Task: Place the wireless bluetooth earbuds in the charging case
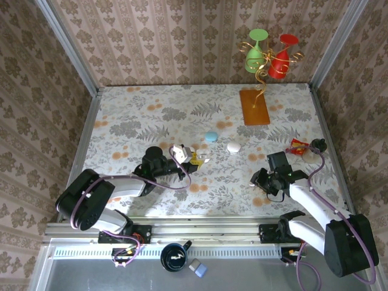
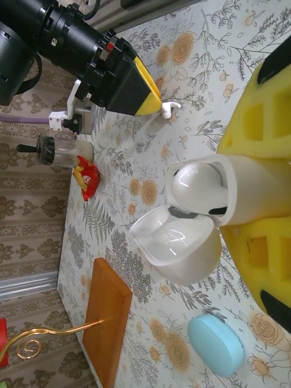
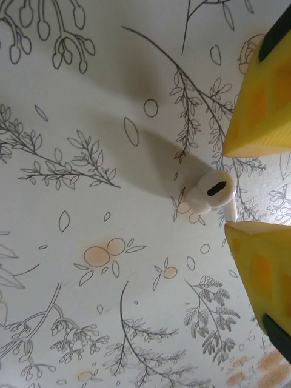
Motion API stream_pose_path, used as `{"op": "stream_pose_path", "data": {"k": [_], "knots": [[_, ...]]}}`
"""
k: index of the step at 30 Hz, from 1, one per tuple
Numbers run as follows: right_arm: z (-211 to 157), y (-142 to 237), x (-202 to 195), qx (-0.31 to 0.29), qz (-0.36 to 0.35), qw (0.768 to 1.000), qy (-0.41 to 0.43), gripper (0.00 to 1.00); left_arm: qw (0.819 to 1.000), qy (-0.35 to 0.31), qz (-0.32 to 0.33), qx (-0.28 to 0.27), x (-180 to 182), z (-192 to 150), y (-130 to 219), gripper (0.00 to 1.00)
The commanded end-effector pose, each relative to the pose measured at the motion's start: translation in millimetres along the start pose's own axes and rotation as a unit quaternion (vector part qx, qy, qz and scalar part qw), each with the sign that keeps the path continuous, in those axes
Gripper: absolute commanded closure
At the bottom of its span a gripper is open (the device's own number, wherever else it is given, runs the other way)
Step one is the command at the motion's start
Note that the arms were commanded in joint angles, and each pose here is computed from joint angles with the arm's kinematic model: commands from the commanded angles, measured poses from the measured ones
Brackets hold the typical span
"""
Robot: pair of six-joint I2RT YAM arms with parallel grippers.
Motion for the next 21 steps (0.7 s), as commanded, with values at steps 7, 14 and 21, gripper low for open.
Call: {"op": "stream_pose_path", "data": {"k": [7,14,21], "knots": [[-2,-5,0,0.004,0.013,1.0,-0.019,0.67,0.999,-0.023,-0.016,-0.027,-1,17,-2,1.0],[-1,-9,-2,0.005,0.009,1.0,-0.021,0.7,0.999,-0.024,-0.015,-0.027,-1,16,-1,1.0],[0,-12,-3,0.008,0.005,1.0,-0.02,0.71,0.999,-0.024,-0.015,-0.027,-1,16,-1,1.0]]}}
Point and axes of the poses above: each hand's point on the last joint's axis, 136 mm out from that joint toward the fingers, its own y axis back along the fingers, its own x axis along the line the jaws close on, z = x × y, the point moved 1 cm from there along y, back along the fingers, and after that the axes turned 9 degrees about y, right-handed, at the moved point
